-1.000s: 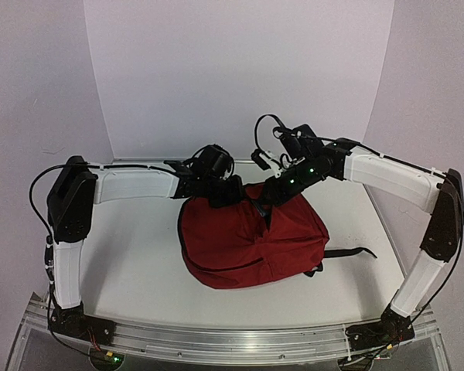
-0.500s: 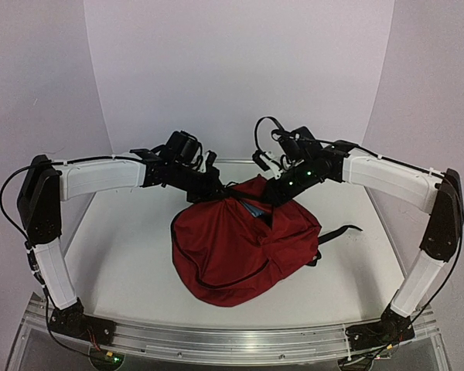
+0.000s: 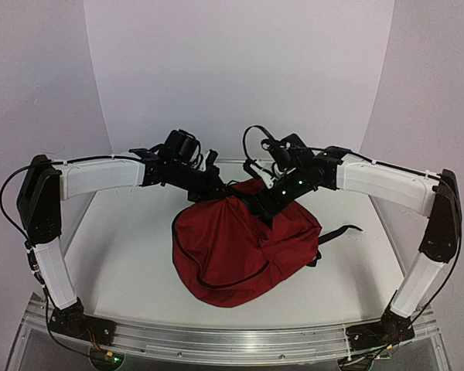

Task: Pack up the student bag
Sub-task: Adjust the student bag at the center of the board.

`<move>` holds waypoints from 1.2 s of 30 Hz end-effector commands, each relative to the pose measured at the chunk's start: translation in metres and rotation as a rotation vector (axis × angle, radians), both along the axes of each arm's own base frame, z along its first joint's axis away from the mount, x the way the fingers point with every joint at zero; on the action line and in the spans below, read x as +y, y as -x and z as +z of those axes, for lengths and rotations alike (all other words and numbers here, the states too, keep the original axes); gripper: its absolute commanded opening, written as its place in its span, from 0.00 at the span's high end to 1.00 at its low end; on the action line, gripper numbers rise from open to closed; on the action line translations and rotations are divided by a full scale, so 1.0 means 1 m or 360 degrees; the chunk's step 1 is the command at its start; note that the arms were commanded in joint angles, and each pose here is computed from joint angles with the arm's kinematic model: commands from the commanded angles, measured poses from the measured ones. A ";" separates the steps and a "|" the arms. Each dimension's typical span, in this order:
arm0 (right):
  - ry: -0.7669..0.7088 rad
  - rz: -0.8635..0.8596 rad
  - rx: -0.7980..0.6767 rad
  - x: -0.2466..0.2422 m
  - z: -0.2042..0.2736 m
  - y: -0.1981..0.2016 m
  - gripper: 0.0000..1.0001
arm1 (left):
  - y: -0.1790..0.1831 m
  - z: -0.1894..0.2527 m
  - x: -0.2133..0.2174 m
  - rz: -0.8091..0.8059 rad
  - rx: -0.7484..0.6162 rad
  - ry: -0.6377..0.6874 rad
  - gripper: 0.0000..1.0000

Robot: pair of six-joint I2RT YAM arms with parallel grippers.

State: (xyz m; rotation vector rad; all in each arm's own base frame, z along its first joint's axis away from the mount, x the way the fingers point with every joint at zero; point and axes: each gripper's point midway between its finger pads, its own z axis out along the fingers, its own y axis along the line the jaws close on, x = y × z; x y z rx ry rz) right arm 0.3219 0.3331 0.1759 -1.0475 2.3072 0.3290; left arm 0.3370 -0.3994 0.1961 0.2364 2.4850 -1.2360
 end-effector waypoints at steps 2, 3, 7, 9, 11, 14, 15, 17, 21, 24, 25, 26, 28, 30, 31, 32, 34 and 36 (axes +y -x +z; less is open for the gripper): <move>0.0330 -0.0125 -0.0283 -0.016 -0.013 -0.028 0.42 | -0.005 0.080 -0.004 -0.0029 -0.0291 0.0266 1.00; 0.0378 -0.0176 -0.0331 -0.023 -0.012 -0.034 0.49 | -0.004 0.081 -0.003 -0.0029 -0.0293 0.0260 1.00; 0.0394 -0.0299 -0.0441 -0.038 0.001 -0.048 0.65 | -0.004 0.078 0.001 -0.0028 -0.0290 0.0235 1.00; 0.0342 -0.0289 -0.0433 -0.036 0.008 -0.045 0.63 | -0.004 0.076 0.002 -0.0030 -0.0282 0.0228 1.00; 0.0318 -0.0295 -0.0439 -0.036 0.014 -0.044 0.62 | -0.005 0.075 0.003 -0.0031 -0.0279 0.0221 1.00; 0.0364 -0.0310 -0.0476 -0.040 0.014 -0.048 0.64 | -0.007 0.074 0.005 -0.0029 -0.0277 0.0222 1.00; 0.0363 -0.0264 -0.0449 -0.037 0.008 -0.044 0.64 | -0.008 0.075 0.005 -0.0026 -0.0278 0.0224 1.00; 0.0351 -0.0143 -0.0366 -0.026 -0.008 -0.029 0.65 | -0.012 0.078 0.006 -0.0017 -0.0284 0.0229 1.00; 0.0276 0.0165 -0.0183 0.006 -0.035 0.022 0.56 | -0.026 0.072 0.010 0.0007 -0.0261 0.0219 1.00; 0.0119 0.0324 -0.0029 0.023 -0.032 0.052 0.51 | -0.033 0.062 0.007 -0.0013 -0.0226 0.0213 1.00; 0.0077 0.0365 0.0010 0.027 -0.028 0.059 0.51 | -0.034 0.059 0.005 -0.0027 -0.0222 0.0209 1.00; 0.0037 0.0398 0.0035 0.029 -0.023 0.065 0.50 | -0.034 0.057 0.003 -0.0045 -0.0213 0.0213 1.00; -0.0047 0.0487 0.0087 0.033 -0.010 0.079 0.49 | -0.033 0.051 0.001 -0.0069 -0.0205 0.0204 1.00; -0.0136 0.0575 0.0160 0.036 0.003 0.096 0.47 | -0.032 0.049 0.000 -0.0095 -0.0213 0.0198 1.00; -0.0163 0.0613 0.0192 0.036 0.008 0.103 0.46 | -0.031 0.049 0.000 -0.0110 -0.0218 0.0194 1.00; -0.0191 0.0639 0.0219 0.036 0.013 0.109 0.43 | -0.031 0.046 0.000 -0.0119 -0.0216 0.0180 1.00; -0.0246 0.0678 0.0269 0.034 0.023 0.115 0.37 | -0.027 0.044 -0.001 -0.0168 -0.0219 0.0169 1.00; -0.0332 0.0665 0.0297 0.030 0.039 0.110 0.36 | -0.021 0.043 -0.004 -0.0217 -0.0220 0.0159 1.00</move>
